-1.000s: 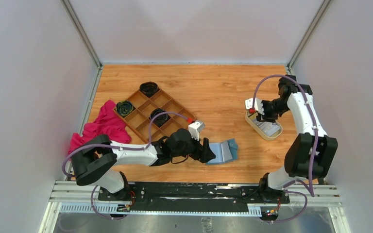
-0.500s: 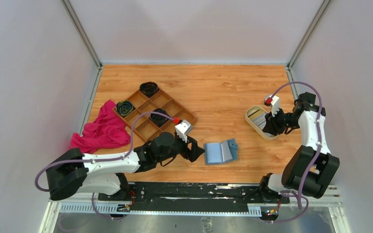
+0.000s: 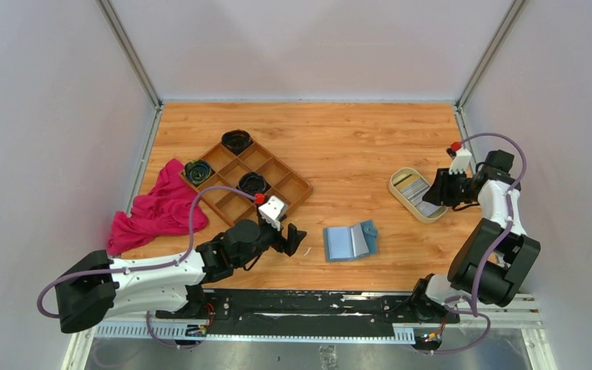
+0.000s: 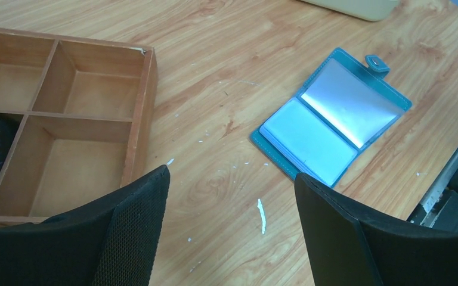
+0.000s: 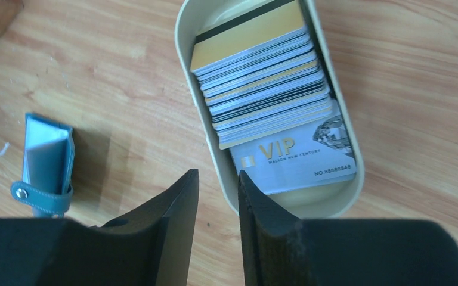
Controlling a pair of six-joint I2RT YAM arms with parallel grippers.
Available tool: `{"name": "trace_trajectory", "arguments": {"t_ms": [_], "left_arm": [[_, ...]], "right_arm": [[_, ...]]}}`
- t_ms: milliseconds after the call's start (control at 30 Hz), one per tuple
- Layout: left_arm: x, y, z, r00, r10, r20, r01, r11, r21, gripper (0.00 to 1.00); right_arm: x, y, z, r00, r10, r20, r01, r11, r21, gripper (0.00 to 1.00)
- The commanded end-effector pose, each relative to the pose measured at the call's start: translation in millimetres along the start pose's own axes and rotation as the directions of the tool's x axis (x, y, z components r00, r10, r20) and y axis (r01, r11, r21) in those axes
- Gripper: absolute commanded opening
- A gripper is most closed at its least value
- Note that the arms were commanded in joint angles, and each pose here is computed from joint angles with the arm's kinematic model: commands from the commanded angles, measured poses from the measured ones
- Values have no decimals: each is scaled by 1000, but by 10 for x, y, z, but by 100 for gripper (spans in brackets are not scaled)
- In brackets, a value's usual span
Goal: Put the credit cards into the card holder
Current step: Move the storage box to the center of the board.
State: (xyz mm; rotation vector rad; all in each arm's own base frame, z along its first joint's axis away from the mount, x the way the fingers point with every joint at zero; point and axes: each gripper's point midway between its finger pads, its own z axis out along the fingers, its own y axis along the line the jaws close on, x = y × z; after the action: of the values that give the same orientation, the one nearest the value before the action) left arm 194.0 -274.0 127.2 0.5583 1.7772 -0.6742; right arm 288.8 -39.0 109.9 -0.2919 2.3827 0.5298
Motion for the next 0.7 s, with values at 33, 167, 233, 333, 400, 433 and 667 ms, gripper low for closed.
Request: {"name": "trace_trajectory", "arguments": {"t_ms": [33, 167, 233, 333, 400, 433, 667], "left_arm": [[7, 100, -3, 1000, -6, 15, 6, 999, -54, 82], [45, 131, -1, 1000, -25, 10, 26, 997, -73, 83], [49, 138, 0, 1000, -29, 9, 30, 996, -79, 83], [48, 149, 1, 999, -31, 11, 32, 996, -84, 83], [51, 151, 0, 999, -32, 10, 33, 996, -86, 83], [61, 154, -1, 999, -33, 8, 33, 996, -87, 84], [71, 171, -2, 999, -37, 8, 37, 995, -96, 84]], "right_arm": [[-147, -72, -11, 983, 145, 113, -146, 989, 0, 39], [-204, -43, 8, 961, 221, 164, -221, 975, -15, 44], [-209, -67, 28, 947, 271, 173, -273, 962, -11, 47], [-169, -108, 61, 922, 346, 175, -349, 937, -14, 56], [-130, -156, 84, 903, 395, 170, -400, 916, -3, 58], [-107, -178, 98, 898, 409, 165, -415, 910, 3, 59], [23, -290, 243, 828, 547, 120, -553, 833, 16, 58]]}}
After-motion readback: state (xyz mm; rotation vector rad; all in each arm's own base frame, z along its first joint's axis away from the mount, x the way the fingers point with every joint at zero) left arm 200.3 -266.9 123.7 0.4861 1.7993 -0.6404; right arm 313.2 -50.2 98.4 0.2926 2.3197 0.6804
